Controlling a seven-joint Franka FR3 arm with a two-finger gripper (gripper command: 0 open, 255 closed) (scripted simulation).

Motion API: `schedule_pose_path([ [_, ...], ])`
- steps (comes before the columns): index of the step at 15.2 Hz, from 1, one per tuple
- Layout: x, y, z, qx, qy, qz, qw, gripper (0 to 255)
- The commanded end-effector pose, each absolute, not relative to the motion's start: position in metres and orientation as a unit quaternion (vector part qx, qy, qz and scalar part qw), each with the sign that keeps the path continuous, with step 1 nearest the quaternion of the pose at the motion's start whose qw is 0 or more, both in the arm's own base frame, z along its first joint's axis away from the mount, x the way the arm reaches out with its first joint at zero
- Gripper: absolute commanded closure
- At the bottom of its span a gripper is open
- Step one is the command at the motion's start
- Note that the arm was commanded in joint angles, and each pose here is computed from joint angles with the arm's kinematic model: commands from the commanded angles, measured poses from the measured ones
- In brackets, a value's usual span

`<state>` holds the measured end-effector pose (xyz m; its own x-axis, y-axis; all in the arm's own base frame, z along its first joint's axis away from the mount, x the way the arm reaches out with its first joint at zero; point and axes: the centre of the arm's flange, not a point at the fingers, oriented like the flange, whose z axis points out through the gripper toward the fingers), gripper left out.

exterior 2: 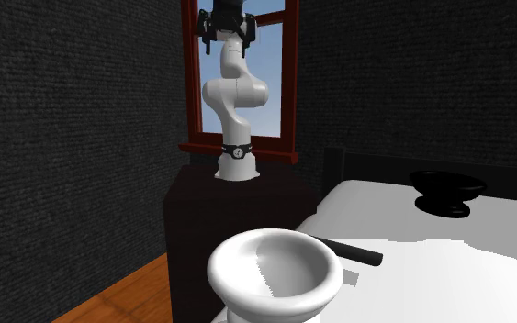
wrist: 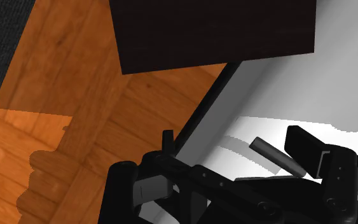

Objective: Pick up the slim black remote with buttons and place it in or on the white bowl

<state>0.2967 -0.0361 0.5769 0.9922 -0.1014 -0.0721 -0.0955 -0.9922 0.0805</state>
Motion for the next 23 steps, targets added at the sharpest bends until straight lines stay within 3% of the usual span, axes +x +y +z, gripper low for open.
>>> schedule_pose_path([
  [1, 0.297, -0.036, 0.577, 0.997, -0.049, -0.038, 0.038, 0],
  [23, 0.459, 0.028, 0.353, 0.978, 0.205, -0.029, -0.003, 0],
])
